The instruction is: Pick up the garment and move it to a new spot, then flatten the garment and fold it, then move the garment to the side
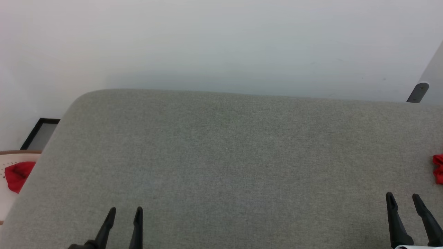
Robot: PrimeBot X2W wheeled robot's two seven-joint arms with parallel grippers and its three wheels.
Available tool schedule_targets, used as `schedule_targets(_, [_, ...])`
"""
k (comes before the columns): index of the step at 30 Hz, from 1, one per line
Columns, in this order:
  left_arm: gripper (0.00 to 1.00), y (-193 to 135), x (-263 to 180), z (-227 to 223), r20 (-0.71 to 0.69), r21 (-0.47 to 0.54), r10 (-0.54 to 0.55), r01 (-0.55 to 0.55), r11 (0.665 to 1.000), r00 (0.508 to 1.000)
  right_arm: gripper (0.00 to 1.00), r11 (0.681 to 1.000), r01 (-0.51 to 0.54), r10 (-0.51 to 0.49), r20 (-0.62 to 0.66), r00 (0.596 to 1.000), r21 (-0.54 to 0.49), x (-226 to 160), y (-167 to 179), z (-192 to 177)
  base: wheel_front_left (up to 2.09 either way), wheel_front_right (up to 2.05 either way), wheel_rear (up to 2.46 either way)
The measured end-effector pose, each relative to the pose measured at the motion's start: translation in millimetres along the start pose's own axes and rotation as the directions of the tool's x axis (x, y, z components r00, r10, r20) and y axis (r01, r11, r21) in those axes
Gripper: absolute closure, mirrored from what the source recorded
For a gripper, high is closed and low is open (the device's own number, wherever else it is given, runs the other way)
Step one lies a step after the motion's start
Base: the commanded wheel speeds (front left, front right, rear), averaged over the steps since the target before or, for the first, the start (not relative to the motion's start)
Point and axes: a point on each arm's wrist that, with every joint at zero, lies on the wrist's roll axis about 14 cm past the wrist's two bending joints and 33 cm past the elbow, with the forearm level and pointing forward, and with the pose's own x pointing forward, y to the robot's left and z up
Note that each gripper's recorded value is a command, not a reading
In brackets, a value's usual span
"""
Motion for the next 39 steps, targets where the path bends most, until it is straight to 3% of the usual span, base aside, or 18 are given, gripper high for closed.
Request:
schedule_targets(21, [0.0, 1, 2, 10, 0.033, 0.007, 0.006, -0.006, 1.0, 0.999, 0.0, 1.0, 0.004, -0.005, 0.014, 1.0, 0.023, -1, 2, 0, 0.0, 0.0, 0.0])
schedule_targets(22, [1.0, 1, 2, 9, 0.031, 0.009, 0.006, -0.006, 1.0, 0.999, 1.0, 1.0, 0.006, -0.006, 0.01, 1.0, 0.025, -2, 2, -1, 0.0, 0.0, 0.0])
schedule_targets(26, [1.0, 1, -5, -8, -0.02, -0.013, 0.018, -0.019, 1.0, 1.0, 1.0, 0.999, 0.023, -0.022, -0.031, 0.999, 0.042, -5, -1, -15, 0.0, 0.0, 0.0])
schedule_targets(39, [1.0, 8, 2, -13, -0.054, -0.232, 0.071, -0.082, 0.969, 0.996, 1.0, 0.964, 0.069, -0.054, -0.066, 0.996, 0.256, -1, -4, -25, 0.0, 0.0, 0.0])
